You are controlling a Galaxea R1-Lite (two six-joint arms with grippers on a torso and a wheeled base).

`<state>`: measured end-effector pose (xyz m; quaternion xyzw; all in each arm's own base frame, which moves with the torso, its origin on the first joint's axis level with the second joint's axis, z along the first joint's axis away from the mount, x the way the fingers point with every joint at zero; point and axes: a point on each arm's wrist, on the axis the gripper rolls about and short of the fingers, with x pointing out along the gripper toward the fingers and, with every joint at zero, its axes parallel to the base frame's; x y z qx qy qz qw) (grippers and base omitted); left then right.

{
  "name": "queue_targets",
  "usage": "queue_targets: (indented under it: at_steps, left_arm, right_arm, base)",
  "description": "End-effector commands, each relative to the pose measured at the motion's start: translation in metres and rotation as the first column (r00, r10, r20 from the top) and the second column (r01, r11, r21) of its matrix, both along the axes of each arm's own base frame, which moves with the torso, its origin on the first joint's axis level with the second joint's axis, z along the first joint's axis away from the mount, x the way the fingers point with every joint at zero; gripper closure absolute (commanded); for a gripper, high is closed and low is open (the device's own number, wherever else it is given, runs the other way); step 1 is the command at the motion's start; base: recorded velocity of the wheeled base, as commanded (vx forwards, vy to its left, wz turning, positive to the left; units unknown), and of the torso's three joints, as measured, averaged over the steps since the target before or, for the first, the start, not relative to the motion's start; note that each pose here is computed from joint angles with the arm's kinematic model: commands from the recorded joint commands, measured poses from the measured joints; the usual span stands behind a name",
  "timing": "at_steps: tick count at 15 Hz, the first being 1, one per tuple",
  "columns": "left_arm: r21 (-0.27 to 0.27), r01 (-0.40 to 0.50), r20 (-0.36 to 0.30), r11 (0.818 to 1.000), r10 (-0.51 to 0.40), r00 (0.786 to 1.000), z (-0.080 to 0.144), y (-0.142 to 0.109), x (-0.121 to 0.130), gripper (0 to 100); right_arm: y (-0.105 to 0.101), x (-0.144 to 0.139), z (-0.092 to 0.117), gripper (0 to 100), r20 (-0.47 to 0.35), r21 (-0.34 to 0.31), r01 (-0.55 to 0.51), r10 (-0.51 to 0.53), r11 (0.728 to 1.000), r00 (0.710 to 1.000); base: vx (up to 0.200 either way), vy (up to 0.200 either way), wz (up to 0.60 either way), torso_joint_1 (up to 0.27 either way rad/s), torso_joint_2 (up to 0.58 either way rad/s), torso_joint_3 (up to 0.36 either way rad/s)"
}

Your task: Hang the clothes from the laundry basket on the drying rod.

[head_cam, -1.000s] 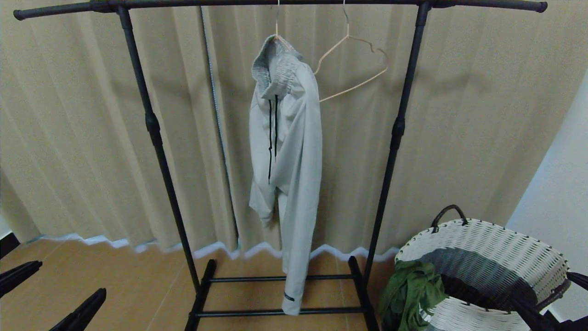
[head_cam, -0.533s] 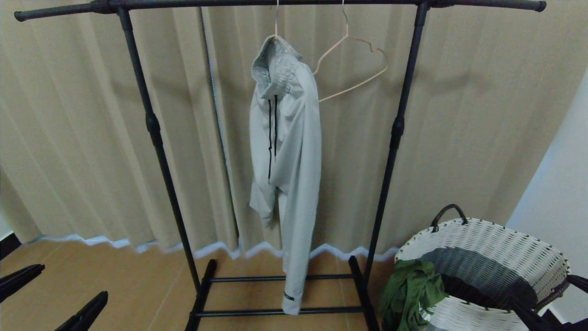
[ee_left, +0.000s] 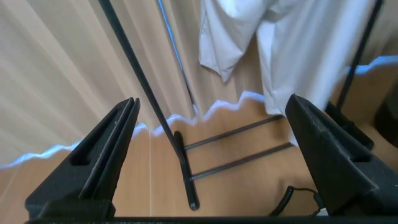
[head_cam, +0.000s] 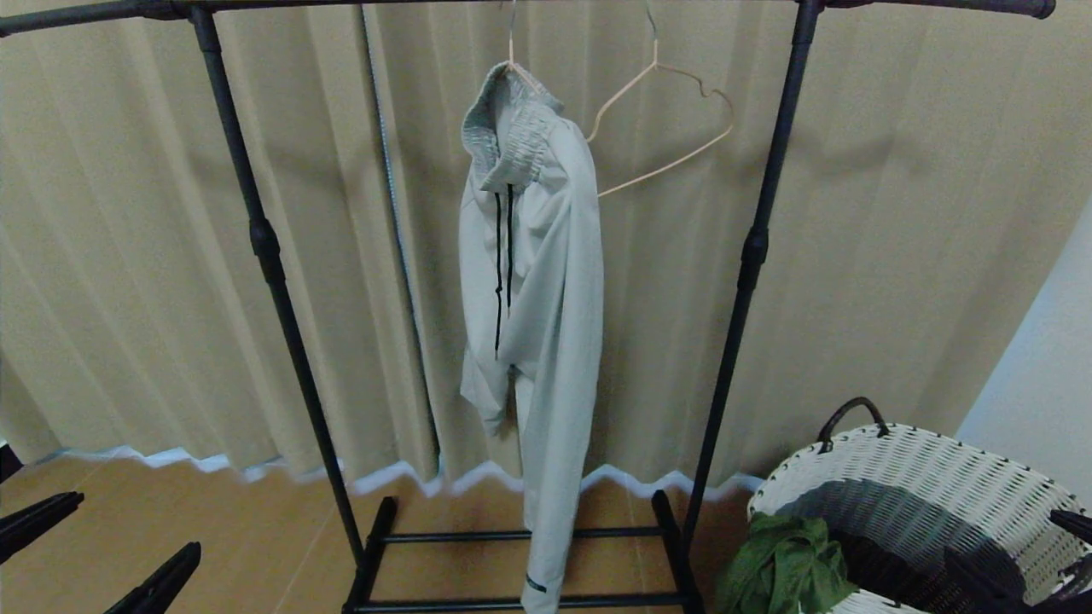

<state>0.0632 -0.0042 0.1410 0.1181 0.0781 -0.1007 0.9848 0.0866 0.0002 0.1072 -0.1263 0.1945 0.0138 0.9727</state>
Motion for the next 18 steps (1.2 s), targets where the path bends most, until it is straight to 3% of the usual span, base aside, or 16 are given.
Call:
queue_targets:
  at_steps: [1,3,7,11,14,18]
  left_arm:
    - [0.0,0.0,-0.001,1.0,0.0,1.0,0.0,0.0,0.0,0]
    - [0.002,0.0,-0.002,1.0,0.0,1.0,-0.001,0.0,-0.001,0]
    - [0.007,0.005,-0.004,1.0,-0.005,1.0,-0.003,0.0,-0.001,0]
    - [0.007,0.004,0.014,1.0,-0.005,1.0,0.003,0.0,0.001,0]
    - [0.007,0.004,0.02,1.0,-0.005,1.0,0.004,0.0,0.0,0]
    - [0.009,0.058,0.017,0.998,-0.059,0.998,0.003,-0.004,0.0,0]
  right_arm:
    - [0.0,0.0,-0.001,0,-0.004,0.0,0.0,0.0,1.0,1.0]
    - [0.0,0.0,-0.001,0,-0.007,0.0,0.0,0.0,1.0,1.0]
    - [0.0,0.002,-0.005,0,-0.074,-0.004,-0.003,0.003,1.0,0.997]
    - [0.0,0.016,-0.011,0,-0.161,-0.072,-0.045,0.033,0.996,0.986]
    - [0.002,0.033,-0.018,0,-0.254,-0.095,-0.082,0.056,0.992,0.965]
    - [0.005,0.047,-0.038,0,-0.408,-0.094,-0.134,0.084,0.987,0.909]
  base:
    - [0.2,0.0,0.0,0.012,0.0,-0.002]
    - [0.2,0.0,0.0,0.0,0.0,0.002]
    - [0.0,0.0,0.0,0.0,0.0,0.0]
    - [0.0,0.0,0.0,0.0,0.0,0.0]
    - [0.0,0.0,0.0,0.0,0.0,0.0]
    - [0.0,0.0,0.0,0.0,0.0,0.0]
